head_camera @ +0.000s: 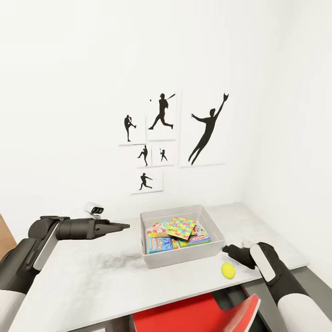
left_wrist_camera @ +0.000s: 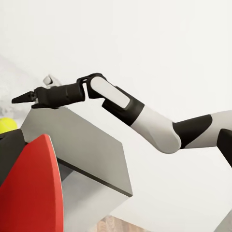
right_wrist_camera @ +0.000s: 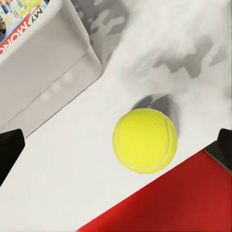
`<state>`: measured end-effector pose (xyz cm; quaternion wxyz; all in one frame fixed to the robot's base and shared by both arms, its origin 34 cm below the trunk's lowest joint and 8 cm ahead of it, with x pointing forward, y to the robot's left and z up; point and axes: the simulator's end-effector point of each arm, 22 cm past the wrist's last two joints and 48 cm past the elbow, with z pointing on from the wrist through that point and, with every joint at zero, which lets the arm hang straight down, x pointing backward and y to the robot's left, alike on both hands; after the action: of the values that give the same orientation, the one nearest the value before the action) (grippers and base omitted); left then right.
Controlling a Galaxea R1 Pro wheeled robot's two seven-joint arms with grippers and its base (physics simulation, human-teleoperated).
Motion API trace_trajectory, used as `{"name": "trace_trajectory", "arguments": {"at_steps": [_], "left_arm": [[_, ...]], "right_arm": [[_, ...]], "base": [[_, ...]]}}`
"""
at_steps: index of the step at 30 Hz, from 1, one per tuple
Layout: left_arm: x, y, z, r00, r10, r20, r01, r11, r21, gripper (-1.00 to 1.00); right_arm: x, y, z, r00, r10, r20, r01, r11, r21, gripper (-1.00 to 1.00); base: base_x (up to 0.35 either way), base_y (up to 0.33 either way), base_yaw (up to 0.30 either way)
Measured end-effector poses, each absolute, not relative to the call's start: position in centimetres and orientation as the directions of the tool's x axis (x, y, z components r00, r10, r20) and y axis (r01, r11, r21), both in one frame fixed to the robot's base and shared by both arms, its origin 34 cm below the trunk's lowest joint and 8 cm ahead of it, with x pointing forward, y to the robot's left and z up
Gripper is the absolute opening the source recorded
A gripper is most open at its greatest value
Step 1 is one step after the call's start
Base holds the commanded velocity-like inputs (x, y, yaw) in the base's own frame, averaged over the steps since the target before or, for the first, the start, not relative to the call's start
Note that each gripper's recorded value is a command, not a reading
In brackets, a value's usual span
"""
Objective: Put all the toys in the child's room - the three board games (two on the bed and one on the table), the two jigsaw puzzles on the table, and the tennis ball on the table - inside the toy box on the table in the child's room.
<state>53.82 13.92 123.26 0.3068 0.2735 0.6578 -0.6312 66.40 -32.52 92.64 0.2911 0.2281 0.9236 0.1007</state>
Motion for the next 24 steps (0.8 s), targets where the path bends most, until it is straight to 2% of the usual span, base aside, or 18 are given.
{"name": "trace_trajectory", "arguments": {"at_steps": [24], "left_arm": [[53.8,14.0,123.2,-0.662,-0.027,-0.749,0.747,0.056,-0.663,1.00]], "right_arm": [[65.7,-31.4,91.7,-0.746,0.459,-0.482,0.383,0.888,0.253,1.00]], "base": [[0.000,0.000,0.000]]}}
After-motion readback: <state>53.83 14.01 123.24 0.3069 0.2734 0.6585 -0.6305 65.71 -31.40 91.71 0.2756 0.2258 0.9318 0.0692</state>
